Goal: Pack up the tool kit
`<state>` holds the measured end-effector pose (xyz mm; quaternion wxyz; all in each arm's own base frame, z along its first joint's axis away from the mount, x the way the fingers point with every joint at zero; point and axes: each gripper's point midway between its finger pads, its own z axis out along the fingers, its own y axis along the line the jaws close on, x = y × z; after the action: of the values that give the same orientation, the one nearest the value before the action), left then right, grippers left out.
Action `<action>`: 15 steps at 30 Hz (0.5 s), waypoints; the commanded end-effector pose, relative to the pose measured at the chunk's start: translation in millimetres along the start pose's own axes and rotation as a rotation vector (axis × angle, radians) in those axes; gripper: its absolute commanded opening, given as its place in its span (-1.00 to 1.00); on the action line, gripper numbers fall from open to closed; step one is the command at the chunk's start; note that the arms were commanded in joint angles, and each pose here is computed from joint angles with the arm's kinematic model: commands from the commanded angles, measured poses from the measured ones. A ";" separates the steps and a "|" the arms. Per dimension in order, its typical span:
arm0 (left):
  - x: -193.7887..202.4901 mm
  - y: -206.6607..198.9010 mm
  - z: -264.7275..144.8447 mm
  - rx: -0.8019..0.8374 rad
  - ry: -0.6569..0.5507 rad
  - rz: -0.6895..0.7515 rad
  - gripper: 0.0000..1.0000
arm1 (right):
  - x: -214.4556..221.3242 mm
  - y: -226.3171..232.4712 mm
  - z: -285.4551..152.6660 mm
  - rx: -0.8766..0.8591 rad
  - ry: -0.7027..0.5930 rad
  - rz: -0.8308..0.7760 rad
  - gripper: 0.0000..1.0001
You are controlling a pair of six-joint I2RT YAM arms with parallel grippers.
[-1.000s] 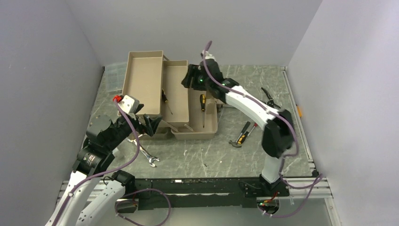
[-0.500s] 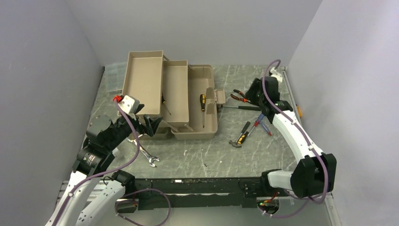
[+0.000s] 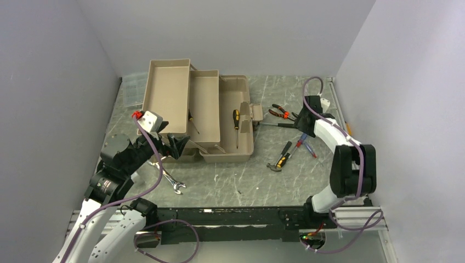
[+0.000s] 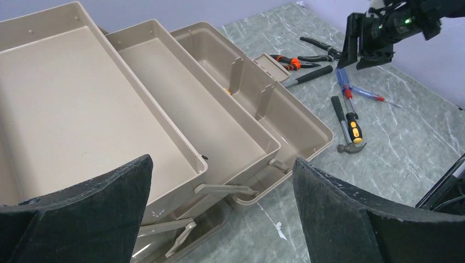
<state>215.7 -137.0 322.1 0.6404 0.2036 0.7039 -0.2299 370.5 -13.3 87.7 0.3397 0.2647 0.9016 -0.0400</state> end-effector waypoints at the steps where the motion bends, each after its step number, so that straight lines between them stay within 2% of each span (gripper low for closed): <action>1: -10.8 -3.1 1.2 0.018 -0.042 0.009 0.99 | -8.4 -11.2 24.8 0.067 -0.010 -0.008 0.09; 8: -10.8 -1.6 1.4 0.010 -0.042 0.010 0.99 | 2.2 -30.3 45.0 0.113 0.021 0.012 0.07; 15: -9.7 -1.7 3.1 0.013 -0.036 0.010 0.99 | 14.6 -21.4 68.7 0.077 0.082 0.038 0.02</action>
<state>216.1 -137.0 321.6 0.6399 0.2035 0.7046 -0.2295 373.6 -46.2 28.6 0.2842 0.2926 0.9099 -0.0754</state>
